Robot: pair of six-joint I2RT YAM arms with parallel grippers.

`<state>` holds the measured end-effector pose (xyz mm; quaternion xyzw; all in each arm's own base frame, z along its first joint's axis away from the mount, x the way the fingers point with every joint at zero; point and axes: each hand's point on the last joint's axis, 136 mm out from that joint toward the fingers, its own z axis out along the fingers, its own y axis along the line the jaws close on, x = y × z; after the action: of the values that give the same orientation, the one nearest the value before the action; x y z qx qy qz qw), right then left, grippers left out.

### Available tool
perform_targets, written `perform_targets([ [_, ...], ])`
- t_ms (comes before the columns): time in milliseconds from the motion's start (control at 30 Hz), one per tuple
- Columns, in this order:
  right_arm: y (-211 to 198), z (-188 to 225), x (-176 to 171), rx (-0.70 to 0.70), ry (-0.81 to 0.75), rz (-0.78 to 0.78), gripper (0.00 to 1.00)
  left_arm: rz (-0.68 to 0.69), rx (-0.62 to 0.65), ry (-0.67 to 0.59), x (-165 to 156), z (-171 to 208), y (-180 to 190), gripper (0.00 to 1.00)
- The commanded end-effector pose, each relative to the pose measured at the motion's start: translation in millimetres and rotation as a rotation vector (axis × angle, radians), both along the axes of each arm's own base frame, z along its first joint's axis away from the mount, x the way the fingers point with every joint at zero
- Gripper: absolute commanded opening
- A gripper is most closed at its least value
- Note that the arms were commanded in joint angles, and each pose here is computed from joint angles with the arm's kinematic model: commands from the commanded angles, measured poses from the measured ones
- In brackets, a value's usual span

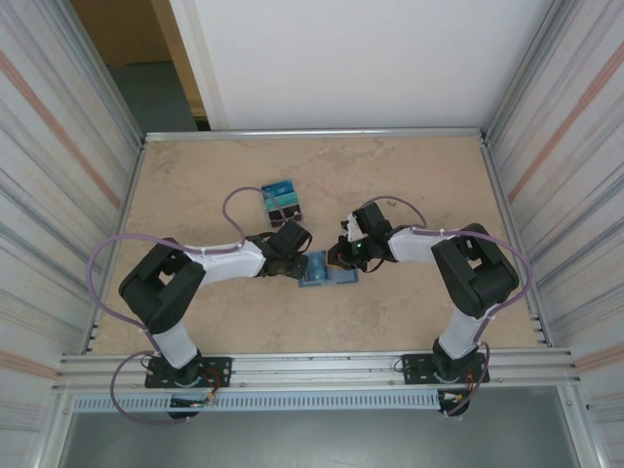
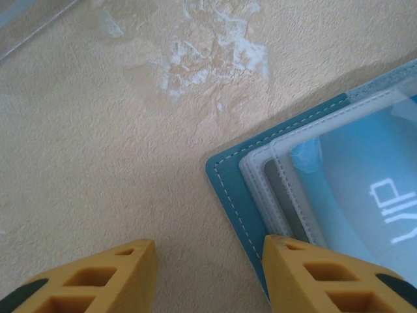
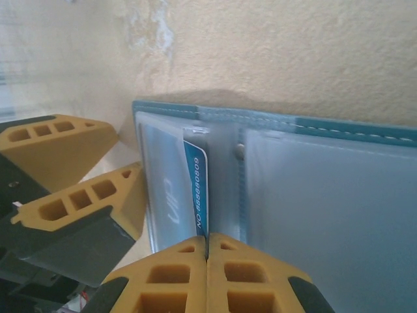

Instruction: Take the credit cards out of the card holder

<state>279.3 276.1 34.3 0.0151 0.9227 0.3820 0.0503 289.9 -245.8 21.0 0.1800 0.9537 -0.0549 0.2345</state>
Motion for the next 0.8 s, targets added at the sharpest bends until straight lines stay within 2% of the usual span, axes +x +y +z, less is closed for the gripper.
perform_targets([
  [0,-9.0,0.3,2.5,-0.051,-0.023,0.001,0.0,0.003,0.044,0.017,0.1,-13.5,8.1,0.48],
  [433,-20.3,0.3,8.3,-0.12,-0.032,-0.001,0.0,-0.012,0.041,-0.018,4.4,-3.5,8.3,0.51],
  [600,-21.3,1.7,9.0,-0.131,-0.038,-0.004,0.0,-0.032,0.006,-0.057,7.1,15.4,2.2,0.61],
  [767,-21.7,2.3,8.9,-0.135,-0.042,-0.004,0.0,-0.078,-0.025,-0.099,6.8,34.2,-12.2,0.79],
])
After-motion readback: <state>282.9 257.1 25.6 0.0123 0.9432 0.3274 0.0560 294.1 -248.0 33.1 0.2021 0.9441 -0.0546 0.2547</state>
